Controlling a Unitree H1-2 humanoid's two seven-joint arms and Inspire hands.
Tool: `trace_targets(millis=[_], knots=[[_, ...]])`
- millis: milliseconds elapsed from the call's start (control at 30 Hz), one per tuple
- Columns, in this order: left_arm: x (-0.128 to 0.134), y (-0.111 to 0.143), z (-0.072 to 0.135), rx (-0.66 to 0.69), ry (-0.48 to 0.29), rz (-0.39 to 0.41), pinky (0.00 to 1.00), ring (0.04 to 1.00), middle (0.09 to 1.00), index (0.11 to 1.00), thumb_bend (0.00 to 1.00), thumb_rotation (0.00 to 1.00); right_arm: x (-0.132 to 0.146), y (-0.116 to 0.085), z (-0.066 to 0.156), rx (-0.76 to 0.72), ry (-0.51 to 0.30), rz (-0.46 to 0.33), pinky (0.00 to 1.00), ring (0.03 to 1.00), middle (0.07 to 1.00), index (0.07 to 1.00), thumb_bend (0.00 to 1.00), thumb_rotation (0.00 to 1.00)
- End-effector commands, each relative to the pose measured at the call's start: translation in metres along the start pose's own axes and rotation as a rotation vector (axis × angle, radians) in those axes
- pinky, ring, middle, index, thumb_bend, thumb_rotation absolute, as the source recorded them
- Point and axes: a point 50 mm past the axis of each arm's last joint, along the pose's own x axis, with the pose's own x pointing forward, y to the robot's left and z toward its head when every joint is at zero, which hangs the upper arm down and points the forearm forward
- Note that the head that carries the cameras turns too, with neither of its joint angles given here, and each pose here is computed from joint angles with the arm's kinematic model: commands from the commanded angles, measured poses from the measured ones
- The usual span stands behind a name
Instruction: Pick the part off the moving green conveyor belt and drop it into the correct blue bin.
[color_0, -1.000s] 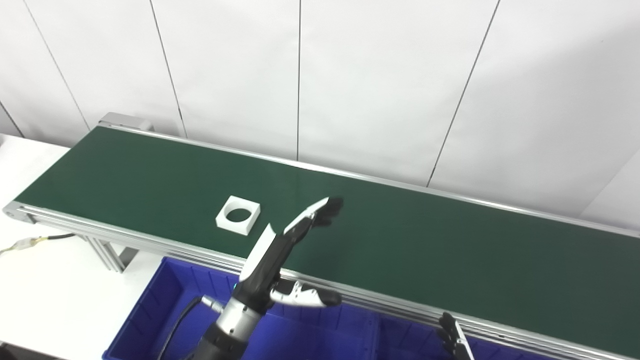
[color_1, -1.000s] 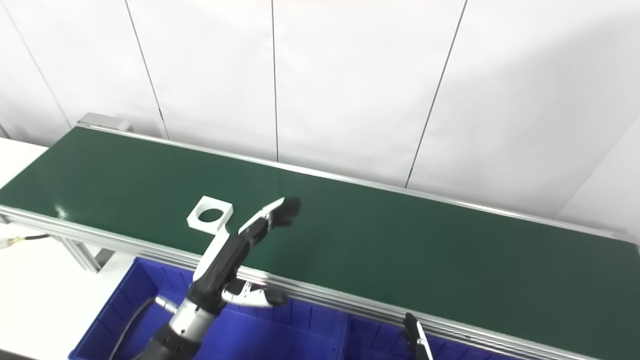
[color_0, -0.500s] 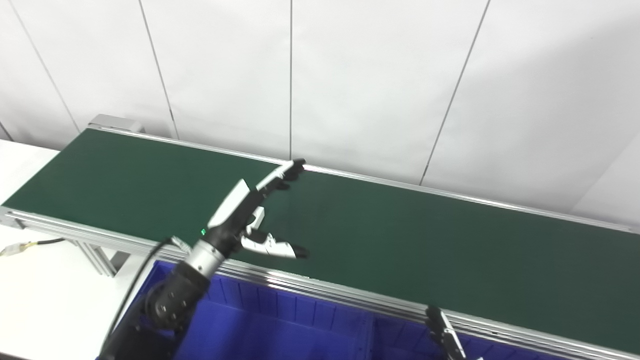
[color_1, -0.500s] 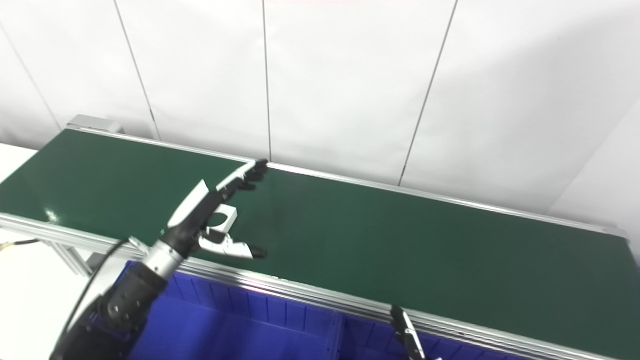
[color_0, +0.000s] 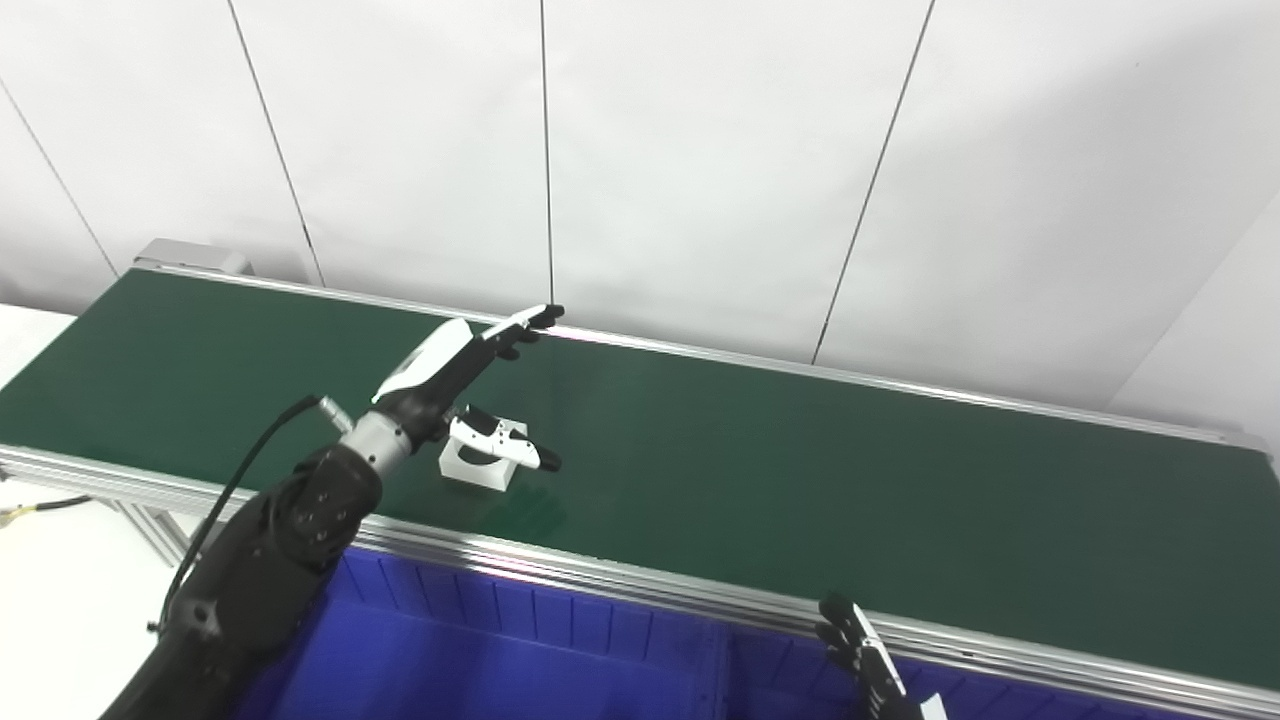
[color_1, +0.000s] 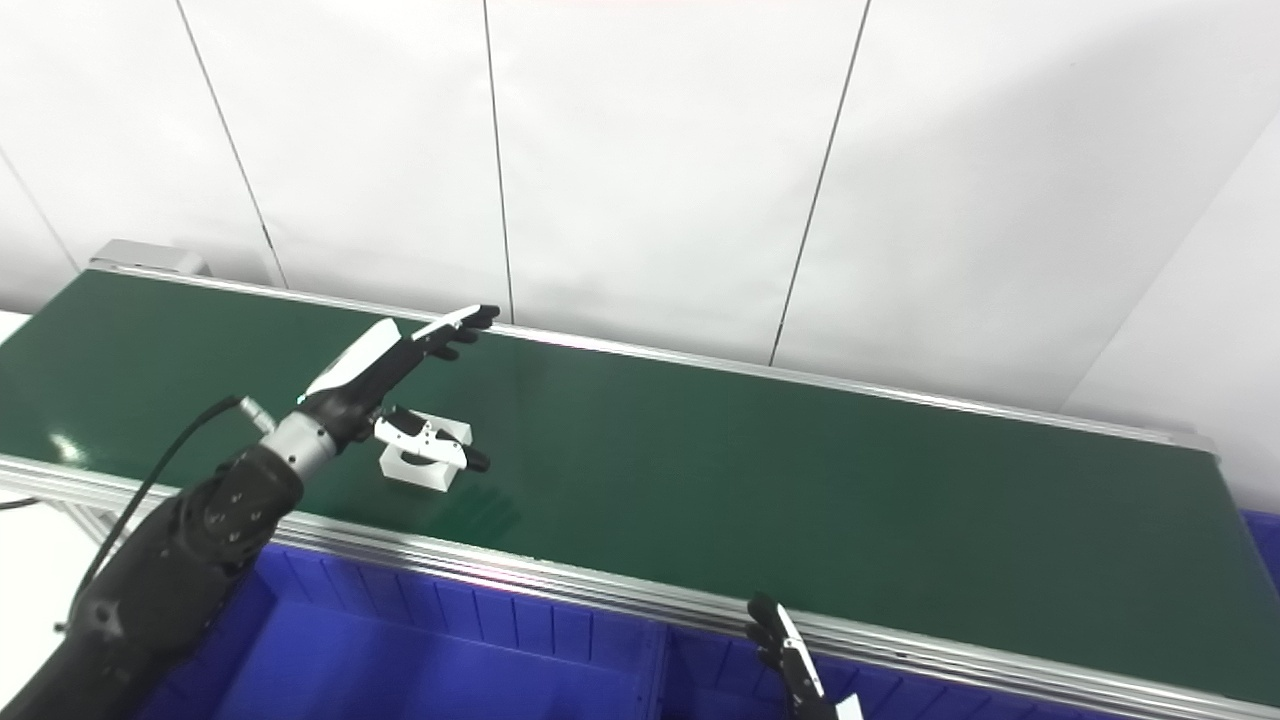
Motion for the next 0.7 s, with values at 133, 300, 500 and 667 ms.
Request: trace_targets(millis=[133,300,500,667], knots=[[0.021,0.031,0.006,0.161,-0.014,-0.048,0.8,0.885,0.932,0.936,0.91,0.19,0.006,-0.002,0.012,0.01,-0.096,-0.013,0.91,0.902,0.921,0.949,0.96,0.79],[0.033,0.029,0.003,0.24,0.027,-0.119,0.86,0.931,0.951,0.959,0.92,0.16,0.006,-0.006,0.013,0.0,-0.1,-0.018,0.89,0.891,0.919,0.943,0.97,0.8],[0.04,0.021,-0.001,0.297,0.057,-0.183,0.9,0.957,0.963,0.968,0.93,0.18,0.006,-0.011,0.015,-0.011,-0.118,-0.015,0.87,0.876,0.919,0.941,0.94,0.82],[0.042,0.012,-0.006,0.333,0.077,-0.22,0.92,0.955,0.959,0.959,0.94,0.16,0.005,-0.014,0.016,0.002,-0.119,-0.015,0.88,0.875,0.918,0.943,0.93,0.82]])
